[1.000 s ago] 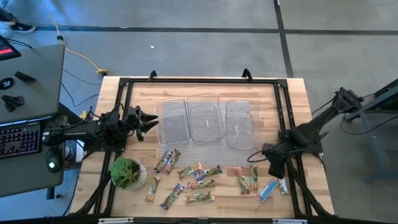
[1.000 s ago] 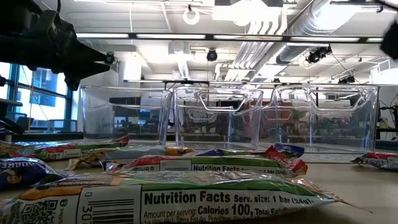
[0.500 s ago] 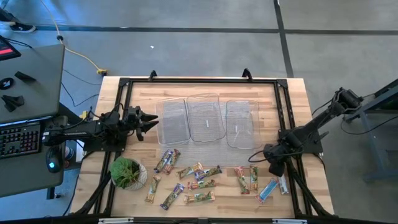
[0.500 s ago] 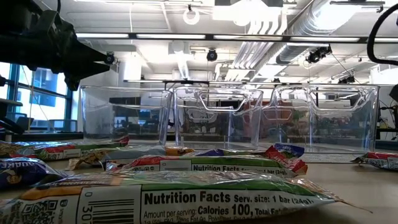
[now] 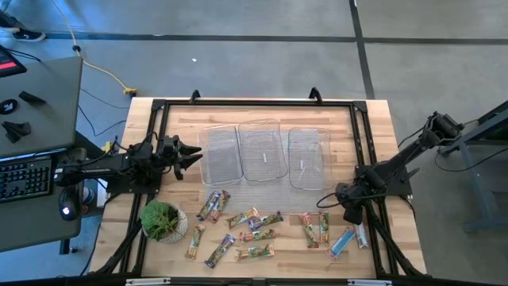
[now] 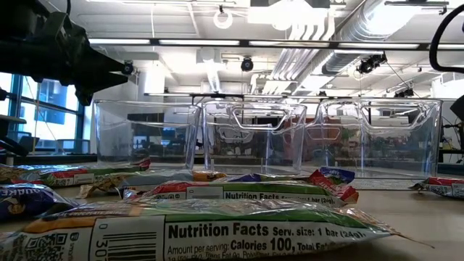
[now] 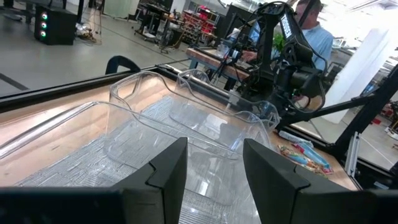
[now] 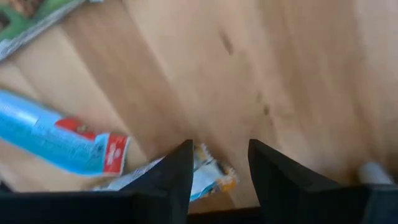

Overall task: Pick and place Granola Bars by type
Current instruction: Put the orange granola bar into the right transparent bin

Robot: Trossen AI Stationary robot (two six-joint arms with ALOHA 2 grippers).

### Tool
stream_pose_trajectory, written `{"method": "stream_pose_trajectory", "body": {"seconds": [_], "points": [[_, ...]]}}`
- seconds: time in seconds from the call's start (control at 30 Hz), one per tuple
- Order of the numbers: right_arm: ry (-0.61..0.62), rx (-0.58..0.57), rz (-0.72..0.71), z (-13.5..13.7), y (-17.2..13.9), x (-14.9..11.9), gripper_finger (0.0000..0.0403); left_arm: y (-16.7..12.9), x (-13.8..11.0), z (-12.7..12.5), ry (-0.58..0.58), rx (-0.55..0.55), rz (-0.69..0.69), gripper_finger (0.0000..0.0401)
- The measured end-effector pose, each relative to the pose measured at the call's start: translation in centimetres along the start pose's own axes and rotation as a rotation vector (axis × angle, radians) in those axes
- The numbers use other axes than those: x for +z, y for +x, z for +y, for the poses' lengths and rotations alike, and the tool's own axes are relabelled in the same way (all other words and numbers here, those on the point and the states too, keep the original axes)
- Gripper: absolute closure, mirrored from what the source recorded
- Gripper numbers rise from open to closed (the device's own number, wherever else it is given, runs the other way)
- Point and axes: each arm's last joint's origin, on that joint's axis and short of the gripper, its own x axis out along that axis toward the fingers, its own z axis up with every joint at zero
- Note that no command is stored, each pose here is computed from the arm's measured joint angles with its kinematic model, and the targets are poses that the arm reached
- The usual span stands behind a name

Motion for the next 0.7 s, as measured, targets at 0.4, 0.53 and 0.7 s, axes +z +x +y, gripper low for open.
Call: {"method": "stream_pose_trajectory", "body": {"seconds": [0.4, 0.53, 0.7], "points": [[0.003, -0.043, 0.043, 0.2, 0.8, 0.3, 0.0263, 0.0, 0.0, 0.0, 0.004, -0.004, 0.002, 0.0252], [0.014, -0.075, 0.068, 0.3, 1.3, 0.5, 0.0263, 0.0, 0.0, 0.0, 0.004, -0.004, 0.002, 0.0252], [0.016, -0.08, 0.073, 0.3, 1.4, 0.5, 0.0275, 0.0, 0.0, 0.0, 0.003, -0.004, 0.002, 0.0252]]}}
